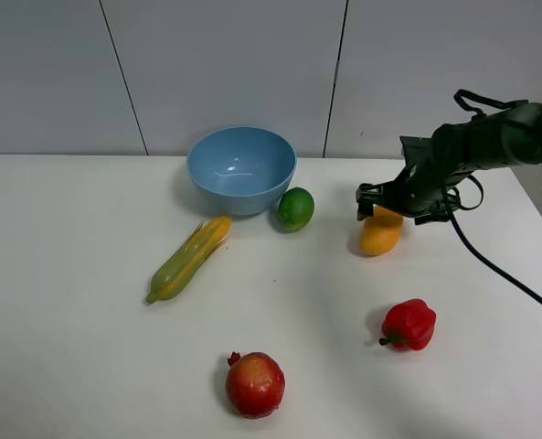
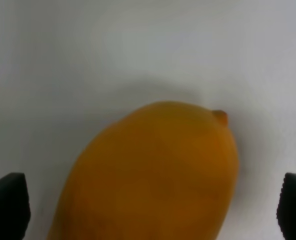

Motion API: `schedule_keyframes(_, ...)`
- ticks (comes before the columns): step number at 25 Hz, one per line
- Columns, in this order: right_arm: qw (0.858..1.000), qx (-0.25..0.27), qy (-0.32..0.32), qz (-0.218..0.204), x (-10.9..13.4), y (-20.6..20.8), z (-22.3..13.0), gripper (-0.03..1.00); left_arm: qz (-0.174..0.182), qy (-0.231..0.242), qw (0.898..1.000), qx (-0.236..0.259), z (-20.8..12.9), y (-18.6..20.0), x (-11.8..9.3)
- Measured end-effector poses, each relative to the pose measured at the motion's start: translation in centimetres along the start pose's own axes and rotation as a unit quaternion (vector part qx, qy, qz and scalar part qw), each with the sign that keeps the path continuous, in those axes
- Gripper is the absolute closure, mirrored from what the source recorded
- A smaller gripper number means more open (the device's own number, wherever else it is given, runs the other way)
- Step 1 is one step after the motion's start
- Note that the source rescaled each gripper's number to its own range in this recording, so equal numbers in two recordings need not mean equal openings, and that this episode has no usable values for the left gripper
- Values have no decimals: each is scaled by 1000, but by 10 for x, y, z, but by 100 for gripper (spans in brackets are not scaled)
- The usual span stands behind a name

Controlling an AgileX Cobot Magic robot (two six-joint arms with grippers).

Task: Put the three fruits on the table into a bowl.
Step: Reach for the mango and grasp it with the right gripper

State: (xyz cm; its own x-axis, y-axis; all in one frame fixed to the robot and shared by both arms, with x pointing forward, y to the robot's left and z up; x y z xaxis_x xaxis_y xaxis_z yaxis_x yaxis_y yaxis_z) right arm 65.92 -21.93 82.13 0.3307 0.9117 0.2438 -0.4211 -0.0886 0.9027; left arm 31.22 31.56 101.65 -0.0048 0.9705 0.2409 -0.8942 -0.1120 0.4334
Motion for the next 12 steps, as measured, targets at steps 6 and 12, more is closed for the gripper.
schedule_keyframes(6, 1000, 0, -15, 6, 1, -19, -4, 2, 0, 0, 1000, 0, 0, 0, 0)
schedule_keyframes(12, 1000, 1, -25, 14, 8, -24, -8, 95, 0, 0, 1000, 0, 0, 0, 0)
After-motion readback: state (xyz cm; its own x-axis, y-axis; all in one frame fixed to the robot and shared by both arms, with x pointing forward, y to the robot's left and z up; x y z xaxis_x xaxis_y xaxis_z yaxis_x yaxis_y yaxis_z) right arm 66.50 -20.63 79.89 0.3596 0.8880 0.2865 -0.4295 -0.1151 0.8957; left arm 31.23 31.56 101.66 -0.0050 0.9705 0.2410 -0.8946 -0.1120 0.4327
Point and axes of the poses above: a point on each arm's last joint axis where the gripper is mounted, y pointing back along that axis away from the gripper, x along the wrist's bending axis when the last joint is at zero, z = x × y, the point moved 9 cm from there along -y, pointing out along that axis toward the gripper, and after that the axes turned 15 degrees about -y, right-handed, at the moved point
